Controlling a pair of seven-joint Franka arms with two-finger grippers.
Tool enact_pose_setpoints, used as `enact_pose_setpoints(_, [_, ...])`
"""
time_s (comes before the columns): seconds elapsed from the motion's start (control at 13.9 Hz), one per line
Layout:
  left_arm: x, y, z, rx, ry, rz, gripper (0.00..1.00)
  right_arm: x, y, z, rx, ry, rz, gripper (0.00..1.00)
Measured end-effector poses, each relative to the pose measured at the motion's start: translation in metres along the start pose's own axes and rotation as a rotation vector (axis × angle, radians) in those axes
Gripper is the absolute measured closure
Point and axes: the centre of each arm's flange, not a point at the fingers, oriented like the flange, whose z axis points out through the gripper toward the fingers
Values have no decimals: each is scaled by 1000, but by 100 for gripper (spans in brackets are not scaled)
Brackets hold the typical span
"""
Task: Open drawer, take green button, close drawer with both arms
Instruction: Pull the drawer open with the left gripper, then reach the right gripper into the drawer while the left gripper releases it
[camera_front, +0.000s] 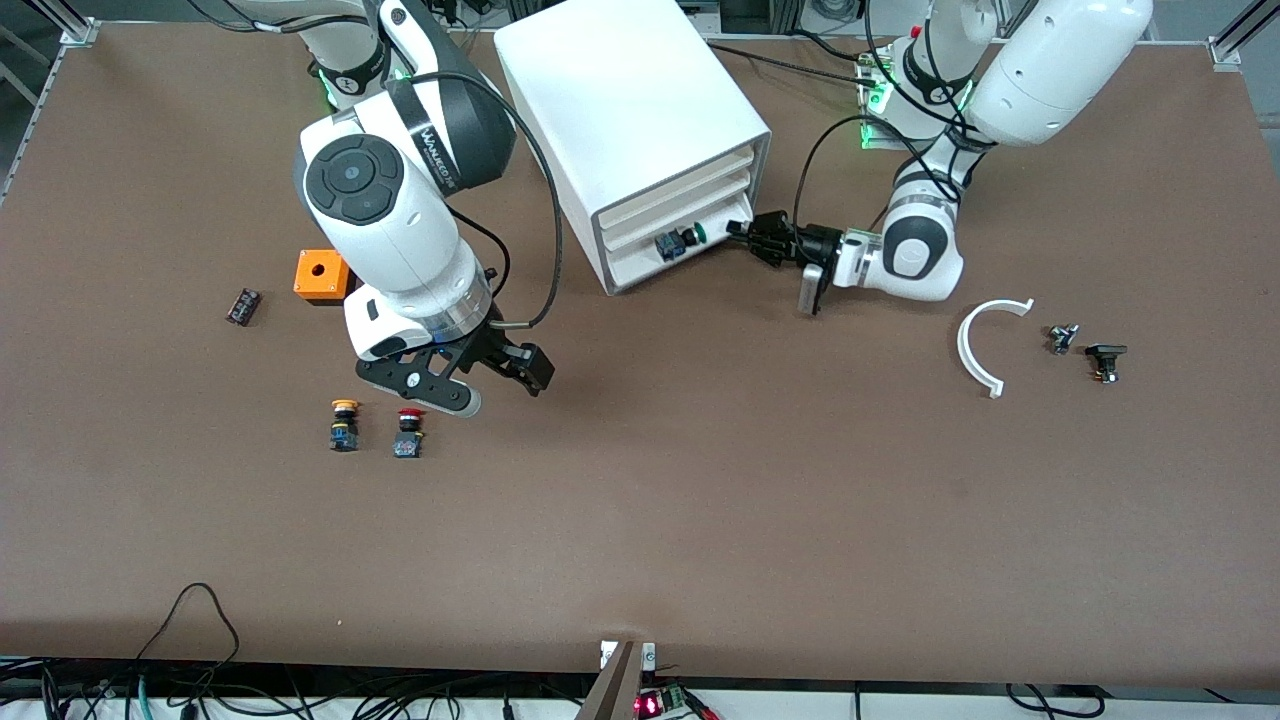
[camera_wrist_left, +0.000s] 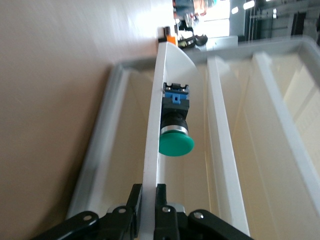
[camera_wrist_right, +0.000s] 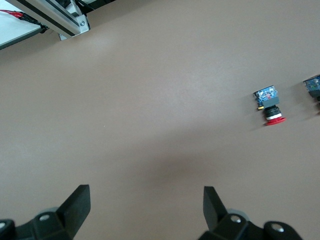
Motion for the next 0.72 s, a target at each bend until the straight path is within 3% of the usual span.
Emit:
enact_pose_setpoints(0.36, [55, 7, -53, 85, 7, 13, 86, 0, 0, 0, 1, -1, 2, 0])
enact_pose_setpoints(0.58, [69, 7, -67, 107, 12, 3, 85, -13, -11, 2, 8, -15, 57, 0])
enact_pose_setpoints(0.72, [72, 7, -69, 112, 19, -28, 71, -32, -29, 10, 15, -20, 121, 0])
